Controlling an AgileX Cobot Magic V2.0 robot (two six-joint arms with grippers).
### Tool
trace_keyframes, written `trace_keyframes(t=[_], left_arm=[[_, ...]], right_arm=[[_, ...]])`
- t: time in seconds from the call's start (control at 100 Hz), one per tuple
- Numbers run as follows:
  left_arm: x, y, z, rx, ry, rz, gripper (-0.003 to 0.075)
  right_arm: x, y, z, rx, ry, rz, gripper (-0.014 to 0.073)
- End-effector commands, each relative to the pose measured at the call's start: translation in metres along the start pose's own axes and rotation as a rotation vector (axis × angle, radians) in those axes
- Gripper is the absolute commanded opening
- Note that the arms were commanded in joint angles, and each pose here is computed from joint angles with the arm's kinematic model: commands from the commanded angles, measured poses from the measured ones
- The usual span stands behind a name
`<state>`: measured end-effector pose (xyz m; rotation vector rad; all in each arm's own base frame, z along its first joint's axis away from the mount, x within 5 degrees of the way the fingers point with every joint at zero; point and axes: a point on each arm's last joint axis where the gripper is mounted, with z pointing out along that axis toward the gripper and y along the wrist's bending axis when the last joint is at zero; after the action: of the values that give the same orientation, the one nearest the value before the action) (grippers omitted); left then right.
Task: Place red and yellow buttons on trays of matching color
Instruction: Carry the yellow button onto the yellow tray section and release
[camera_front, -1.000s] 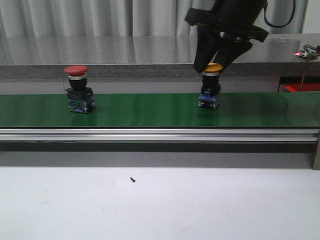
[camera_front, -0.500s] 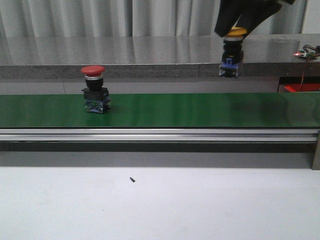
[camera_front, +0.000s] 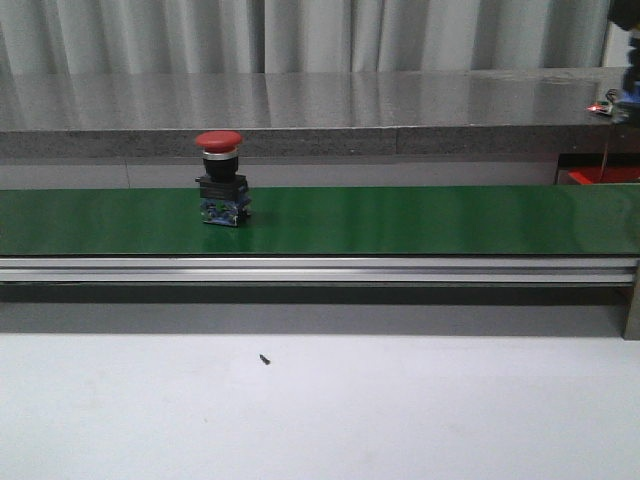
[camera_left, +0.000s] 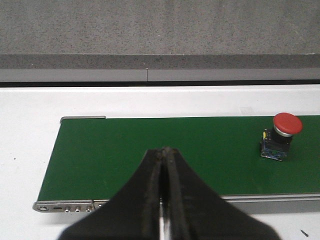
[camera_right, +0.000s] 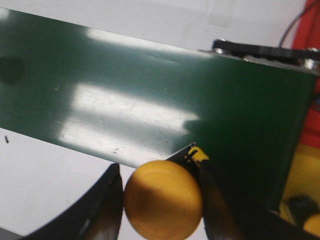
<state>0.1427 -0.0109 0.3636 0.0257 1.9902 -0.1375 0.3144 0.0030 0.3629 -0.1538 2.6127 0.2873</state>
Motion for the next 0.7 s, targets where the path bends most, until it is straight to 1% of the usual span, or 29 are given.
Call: trace_keyframes(t=[0.0, 0.14, 0.2, 0.29, 0.47, 0.69], left_arm=[[-0.014, -0.002, -0.004, 0.006, -0.099, -0.005, -0.0020], [-0.014, -0.002, -0.004, 0.006, -0.099, -0.005, -0.0020], [-0.014, -0.002, -0.004, 0.006, -0.099, -0.005, -0.0020], [-0.014, -0.002, -0.004, 0.006, -0.099, -0.005, -0.0020], [-0.014, -0.002, -0.004, 0.006, -0.099, -0.005, -0.0020], [-0.014, -0.002, -0.004, 0.006, -0.099, -0.005, -0.0020]], right_arm=[[0.010, -0.011, -0.030, 0.052, -0.116, 0.043, 0.0231], [0.031, -0.042, -0.039, 0.160, -0.115, 0.119, 0.0231], [0.037, -0.058, -0.044, 0.195, -0.130, 0.185, 0.0231], [0.041, -0.074, -0.050, 0.230, -0.149, 0.261, 0.0231], [0.049, -0.100, -0.058, 0.292, -0.191, 0.349, 0.0231], [0.060, -0.130, -0.050, 0.334, -0.177, 0.471, 0.0231]])
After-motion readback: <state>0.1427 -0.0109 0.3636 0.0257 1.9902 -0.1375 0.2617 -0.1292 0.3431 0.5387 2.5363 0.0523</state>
